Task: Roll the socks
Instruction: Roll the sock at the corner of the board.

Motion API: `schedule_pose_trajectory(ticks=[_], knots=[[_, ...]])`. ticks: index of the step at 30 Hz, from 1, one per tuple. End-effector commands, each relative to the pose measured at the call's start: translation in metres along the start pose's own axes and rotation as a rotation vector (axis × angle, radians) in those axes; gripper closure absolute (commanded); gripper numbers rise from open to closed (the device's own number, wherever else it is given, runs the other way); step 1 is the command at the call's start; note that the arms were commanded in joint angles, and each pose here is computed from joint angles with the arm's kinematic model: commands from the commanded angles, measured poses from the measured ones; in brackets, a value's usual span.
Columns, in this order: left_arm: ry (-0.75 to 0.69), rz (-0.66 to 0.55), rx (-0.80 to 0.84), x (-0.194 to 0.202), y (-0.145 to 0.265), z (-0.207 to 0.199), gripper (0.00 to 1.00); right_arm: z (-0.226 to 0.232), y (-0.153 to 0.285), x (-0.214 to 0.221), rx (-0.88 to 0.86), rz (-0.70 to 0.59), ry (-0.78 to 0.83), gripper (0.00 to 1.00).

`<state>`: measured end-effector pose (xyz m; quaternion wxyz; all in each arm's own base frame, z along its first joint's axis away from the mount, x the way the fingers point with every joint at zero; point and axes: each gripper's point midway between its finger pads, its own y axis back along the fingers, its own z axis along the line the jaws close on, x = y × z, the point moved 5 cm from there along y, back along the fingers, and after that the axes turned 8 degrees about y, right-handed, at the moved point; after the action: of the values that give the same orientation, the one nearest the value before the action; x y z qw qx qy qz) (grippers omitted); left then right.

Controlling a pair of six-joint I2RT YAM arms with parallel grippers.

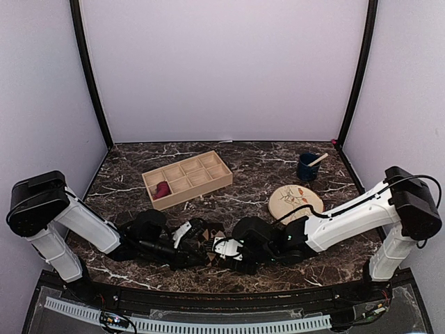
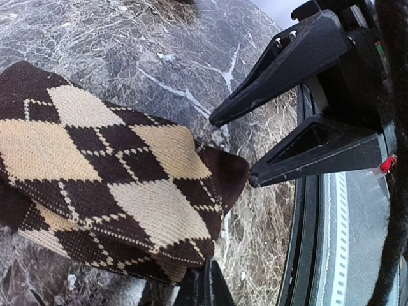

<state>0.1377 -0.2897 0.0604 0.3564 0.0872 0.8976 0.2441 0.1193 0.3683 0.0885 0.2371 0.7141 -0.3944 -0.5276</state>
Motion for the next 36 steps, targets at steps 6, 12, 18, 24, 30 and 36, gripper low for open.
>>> schedule_pose_trajectory(ticks=[6, 12, 18, 24, 30, 36], knots=[[0.005, 0.011, 0.009, 0.005, 0.004, -0.003, 1.0, 0.013, -0.009, -0.011, -0.068, -0.04, 0.034, 0.61], [0.006, 0.017, 0.011, 0.006, 0.003, -0.003, 1.0, 0.02, -0.016, -0.008, -0.1, -0.018, 0.045, 0.63], [0.01, 0.016, 0.009, 0.008, 0.005, -0.003, 1.0, 0.024, -0.026, -0.002, -0.118, 0.02, 0.059, 0.69], [0.01, 0.009, 0.003, 0.009, 0.007, -0.003, 1.0, 0.025, -0.035, 0.01, -0.125, 0.078, 0.06, 0.81], [0.018, -0.003, -0.016, 0.009, 0.01, -0.001, 1.0, 0.026, -0.038, 0.019, -0.172, 0.116, 0.045, 0.96], [0.043, -0.072, -0.073, 0.004, 0.019, 0.002, 0.88, 0.025, -0.033, 0.016, -0.187, 0.118, 0.044, 1.0]])
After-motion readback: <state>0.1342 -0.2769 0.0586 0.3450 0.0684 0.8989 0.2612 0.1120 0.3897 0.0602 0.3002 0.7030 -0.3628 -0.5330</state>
